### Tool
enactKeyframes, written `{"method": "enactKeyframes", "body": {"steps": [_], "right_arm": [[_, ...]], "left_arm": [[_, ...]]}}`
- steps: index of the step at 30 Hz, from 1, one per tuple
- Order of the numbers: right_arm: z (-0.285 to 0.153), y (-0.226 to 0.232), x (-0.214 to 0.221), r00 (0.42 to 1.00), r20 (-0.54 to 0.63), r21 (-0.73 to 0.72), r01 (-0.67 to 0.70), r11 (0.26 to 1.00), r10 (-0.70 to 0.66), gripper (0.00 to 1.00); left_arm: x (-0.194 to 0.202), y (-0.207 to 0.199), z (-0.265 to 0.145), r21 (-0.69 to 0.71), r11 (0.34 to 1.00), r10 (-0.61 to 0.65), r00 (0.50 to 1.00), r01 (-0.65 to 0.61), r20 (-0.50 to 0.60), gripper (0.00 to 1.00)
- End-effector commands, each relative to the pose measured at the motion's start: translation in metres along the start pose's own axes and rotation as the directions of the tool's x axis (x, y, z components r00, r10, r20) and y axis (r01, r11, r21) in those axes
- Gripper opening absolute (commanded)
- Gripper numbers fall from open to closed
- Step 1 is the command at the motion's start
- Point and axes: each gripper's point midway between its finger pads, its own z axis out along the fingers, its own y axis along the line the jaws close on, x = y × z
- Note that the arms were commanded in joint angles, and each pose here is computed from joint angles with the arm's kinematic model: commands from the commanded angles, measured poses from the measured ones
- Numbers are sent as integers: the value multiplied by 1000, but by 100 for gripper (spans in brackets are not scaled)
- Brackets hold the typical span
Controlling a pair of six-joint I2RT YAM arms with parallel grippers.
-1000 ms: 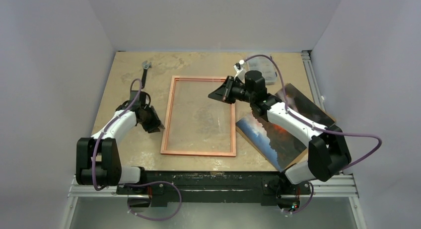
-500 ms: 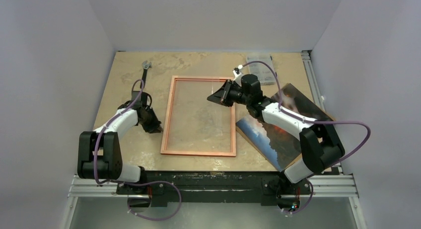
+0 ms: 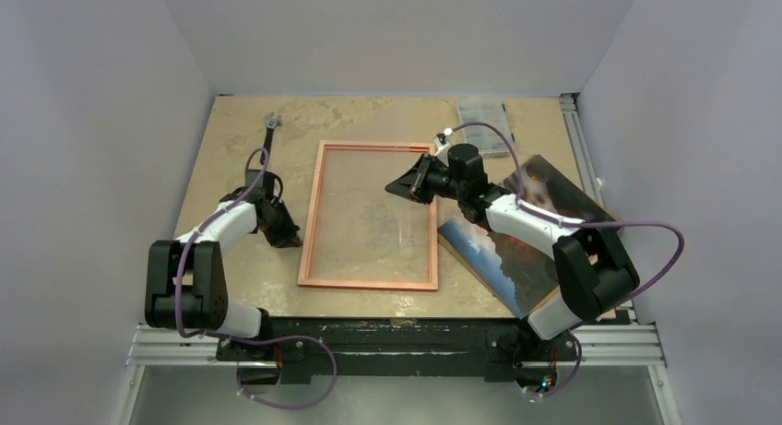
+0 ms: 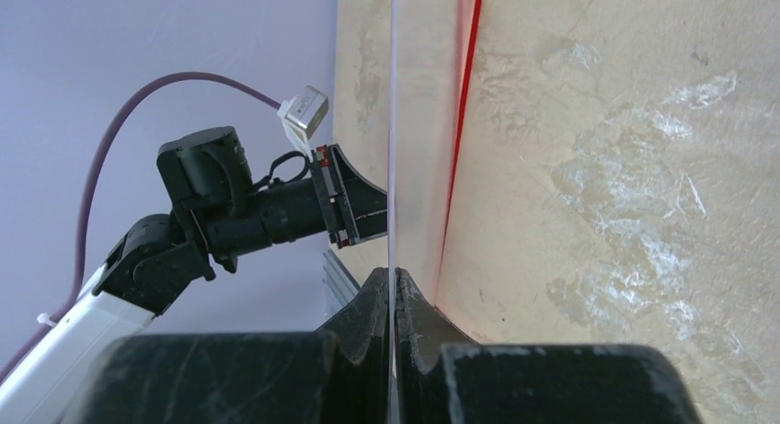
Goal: Put the photo into the frame
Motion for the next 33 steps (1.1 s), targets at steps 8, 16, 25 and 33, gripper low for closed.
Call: {"method": "enactKeyframes", "body": {"steps": [8, 16, 25, 33], "right_arm": [[-12, 17, 7, 999, -6, -78, -53, 996, 53, 0], [-17, 14, 8, 992, 11, -54, -124, 991, 125, 0], [-20, 7, 14, 991, 4, -40, -135, 990, 136, 0], [-18, 10, 20, 986, -30, -71, -169, 983, 167, 0]], "left_arm": [[-4, 2, 1, 2, 1000, 22, 1000, -22, 21, 5], [-3, 4, 1, -5, 1000, 23, 1000, -22, 20, 3], [-2, 3, 1, -6, 1000, 22, 1000, -22, 19, 1], [-2, 4, 0, -6, 1000, 22, 1000, -22, 21, 1]]}}
